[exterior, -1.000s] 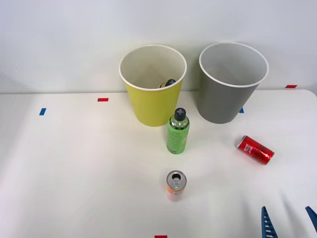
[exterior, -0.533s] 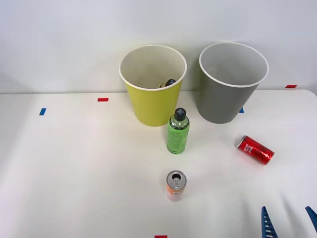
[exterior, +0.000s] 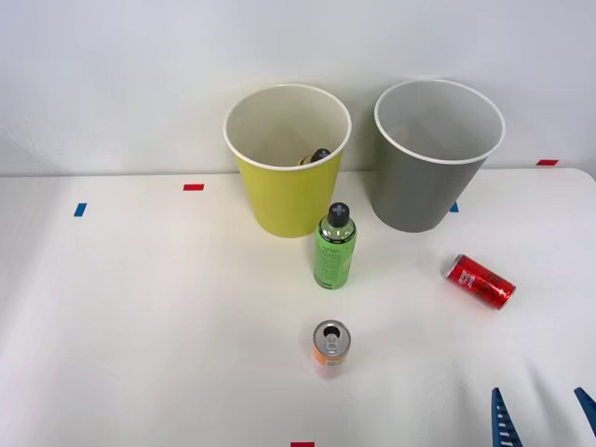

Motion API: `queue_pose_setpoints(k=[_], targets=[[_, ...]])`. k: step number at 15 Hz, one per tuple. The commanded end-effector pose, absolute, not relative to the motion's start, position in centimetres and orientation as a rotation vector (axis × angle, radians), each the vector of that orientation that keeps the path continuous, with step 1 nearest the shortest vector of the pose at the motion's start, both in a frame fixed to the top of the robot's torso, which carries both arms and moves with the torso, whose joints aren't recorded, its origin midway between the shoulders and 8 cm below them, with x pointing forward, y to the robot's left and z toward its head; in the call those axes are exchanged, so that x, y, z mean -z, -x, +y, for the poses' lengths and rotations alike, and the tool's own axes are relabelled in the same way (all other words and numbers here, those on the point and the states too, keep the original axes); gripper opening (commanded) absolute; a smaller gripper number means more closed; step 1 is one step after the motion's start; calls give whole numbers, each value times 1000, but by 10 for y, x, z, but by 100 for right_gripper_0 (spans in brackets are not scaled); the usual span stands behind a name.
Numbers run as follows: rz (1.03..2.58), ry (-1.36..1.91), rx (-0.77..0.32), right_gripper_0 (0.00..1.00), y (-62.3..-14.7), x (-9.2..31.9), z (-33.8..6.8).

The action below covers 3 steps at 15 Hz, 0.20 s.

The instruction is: Put cans in the gray bin, plastic bottles in the light green bin

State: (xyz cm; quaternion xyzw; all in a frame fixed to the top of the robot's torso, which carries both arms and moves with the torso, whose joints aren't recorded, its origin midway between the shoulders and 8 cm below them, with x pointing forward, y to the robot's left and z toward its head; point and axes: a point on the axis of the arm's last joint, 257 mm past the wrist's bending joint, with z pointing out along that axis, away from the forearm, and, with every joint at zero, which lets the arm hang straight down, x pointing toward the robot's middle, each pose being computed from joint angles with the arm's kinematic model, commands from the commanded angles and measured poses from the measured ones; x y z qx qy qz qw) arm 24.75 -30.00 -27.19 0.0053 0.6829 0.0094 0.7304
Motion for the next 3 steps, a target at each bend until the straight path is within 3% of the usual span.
queue_pose_setpoints(k=[1, 3], targets=[[1504, -12, -21, 100, -248, 272, -300], [1504, -12, -21, 100, -248, 272, -300]])
